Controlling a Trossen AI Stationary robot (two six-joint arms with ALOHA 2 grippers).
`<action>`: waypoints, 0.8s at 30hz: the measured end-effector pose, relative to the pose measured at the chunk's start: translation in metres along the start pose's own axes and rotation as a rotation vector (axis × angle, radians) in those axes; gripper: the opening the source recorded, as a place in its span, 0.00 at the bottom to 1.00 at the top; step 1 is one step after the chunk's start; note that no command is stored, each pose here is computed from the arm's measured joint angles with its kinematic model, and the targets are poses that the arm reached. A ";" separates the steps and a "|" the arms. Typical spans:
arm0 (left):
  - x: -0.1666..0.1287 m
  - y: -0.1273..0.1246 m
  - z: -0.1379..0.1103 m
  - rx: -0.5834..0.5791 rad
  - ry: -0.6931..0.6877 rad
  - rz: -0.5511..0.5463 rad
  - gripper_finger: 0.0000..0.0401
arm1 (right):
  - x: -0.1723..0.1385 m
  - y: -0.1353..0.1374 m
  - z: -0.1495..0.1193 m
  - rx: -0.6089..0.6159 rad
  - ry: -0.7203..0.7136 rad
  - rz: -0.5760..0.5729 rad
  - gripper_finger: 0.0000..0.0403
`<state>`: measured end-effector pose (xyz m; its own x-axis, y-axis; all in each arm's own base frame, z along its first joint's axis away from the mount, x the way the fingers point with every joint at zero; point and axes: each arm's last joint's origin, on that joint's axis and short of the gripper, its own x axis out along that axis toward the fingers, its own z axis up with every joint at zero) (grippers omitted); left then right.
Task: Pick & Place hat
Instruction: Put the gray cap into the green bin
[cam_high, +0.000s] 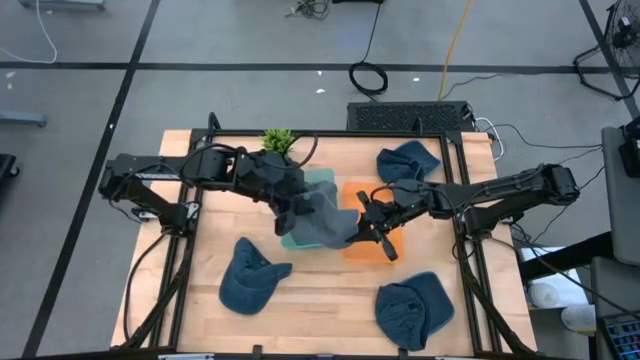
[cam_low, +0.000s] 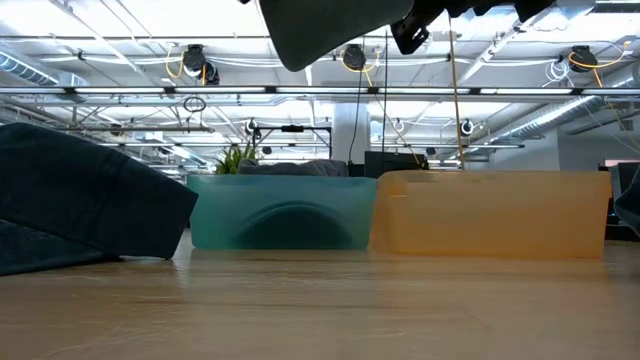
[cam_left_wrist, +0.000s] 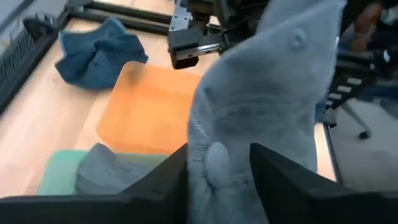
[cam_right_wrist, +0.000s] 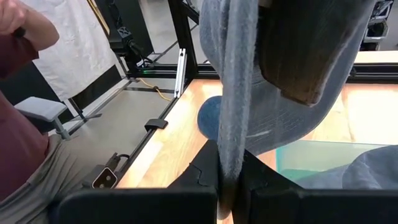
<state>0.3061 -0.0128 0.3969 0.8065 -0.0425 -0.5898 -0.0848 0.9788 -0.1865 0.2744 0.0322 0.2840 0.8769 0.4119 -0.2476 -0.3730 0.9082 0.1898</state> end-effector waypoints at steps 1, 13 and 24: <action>0.000 0.000 0.001 -0.024 -0.006 0.005 0.37 | 0.000 0.000 0.000 -0.008 0.001 0.000 0.00; -0.001 -0.001 0.005 -0.050 -0.017 -0.140 0.04 | 0.000 -0.001 -0.001 -0.032 0.007 -0.005 0.00; -0.017 -0.002 0.005 0.039 -0.041 -0.183 0.04 | -0.005 -0.014 -0.001 -0.048 0.016 -0.083 0.13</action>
<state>0.2953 -0.0125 0.4116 0.8298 -0.2129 -0.5159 0.0875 0.9626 -0.2564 0.2748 0.0179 0.2815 0.9008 0.3358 -0.2755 -0.3136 0.9416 0.1224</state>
